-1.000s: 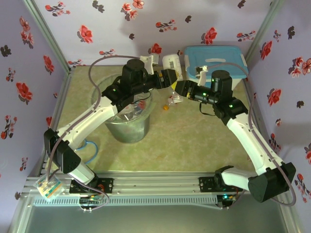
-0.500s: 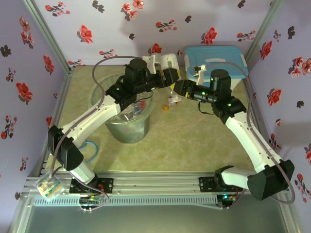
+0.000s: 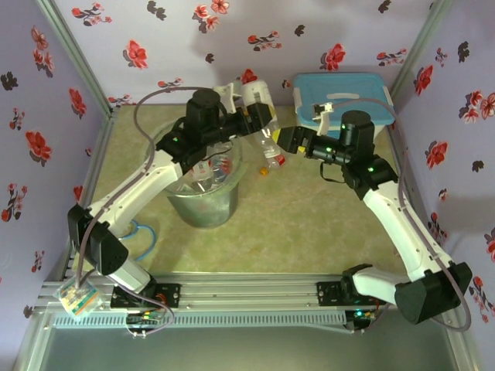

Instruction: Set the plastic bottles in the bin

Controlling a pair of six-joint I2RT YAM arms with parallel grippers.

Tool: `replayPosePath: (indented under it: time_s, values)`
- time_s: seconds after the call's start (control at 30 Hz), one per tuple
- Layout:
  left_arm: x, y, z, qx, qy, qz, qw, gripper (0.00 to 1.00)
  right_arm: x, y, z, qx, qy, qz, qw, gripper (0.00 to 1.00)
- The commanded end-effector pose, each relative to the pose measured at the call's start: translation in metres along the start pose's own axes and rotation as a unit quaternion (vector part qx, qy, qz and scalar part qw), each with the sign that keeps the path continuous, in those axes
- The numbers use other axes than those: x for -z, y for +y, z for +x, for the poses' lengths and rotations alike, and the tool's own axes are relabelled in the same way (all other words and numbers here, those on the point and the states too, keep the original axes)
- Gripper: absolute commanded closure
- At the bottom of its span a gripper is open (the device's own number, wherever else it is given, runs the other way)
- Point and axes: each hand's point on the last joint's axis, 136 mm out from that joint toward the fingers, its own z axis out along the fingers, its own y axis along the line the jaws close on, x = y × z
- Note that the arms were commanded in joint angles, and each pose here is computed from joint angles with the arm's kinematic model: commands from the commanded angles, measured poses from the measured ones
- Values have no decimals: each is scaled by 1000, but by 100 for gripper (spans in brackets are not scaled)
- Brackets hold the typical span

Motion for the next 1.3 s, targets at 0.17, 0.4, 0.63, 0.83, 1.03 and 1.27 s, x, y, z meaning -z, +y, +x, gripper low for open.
replayPosePath:
  time_s: [0.17, 0.4, 0.63, 0.83, 1.03, 1.27]
  values:
    - [88, 29, -31, -45, -36, -105, 993, 38, 21, 4, -20, 57, -52, 31, 997, 10]
    - [192, 79, -32, -66, -24, -277, 958, 38, 16, -33, -15, 44, -38, 79, 995, 10]
    - [212, 121, -4, -44, 32, -350, 935, 38, 20, -73, -10, 33, -33, 153, 987, 9]
    - [216, 143, 9, -24, 62, -386, 920, 38, 32, -102, -7, 21, -33, 197, 980, 9]
    - [208, 144, 12, -8, 68, -377, 924, 25, 29, -110, -5, 14, -27, 198, 980, 9]
    - [226, 132, -7, -36, 53, -402, 913, 19, 23, -117, -3, 7, -19, 192, 981, 9]
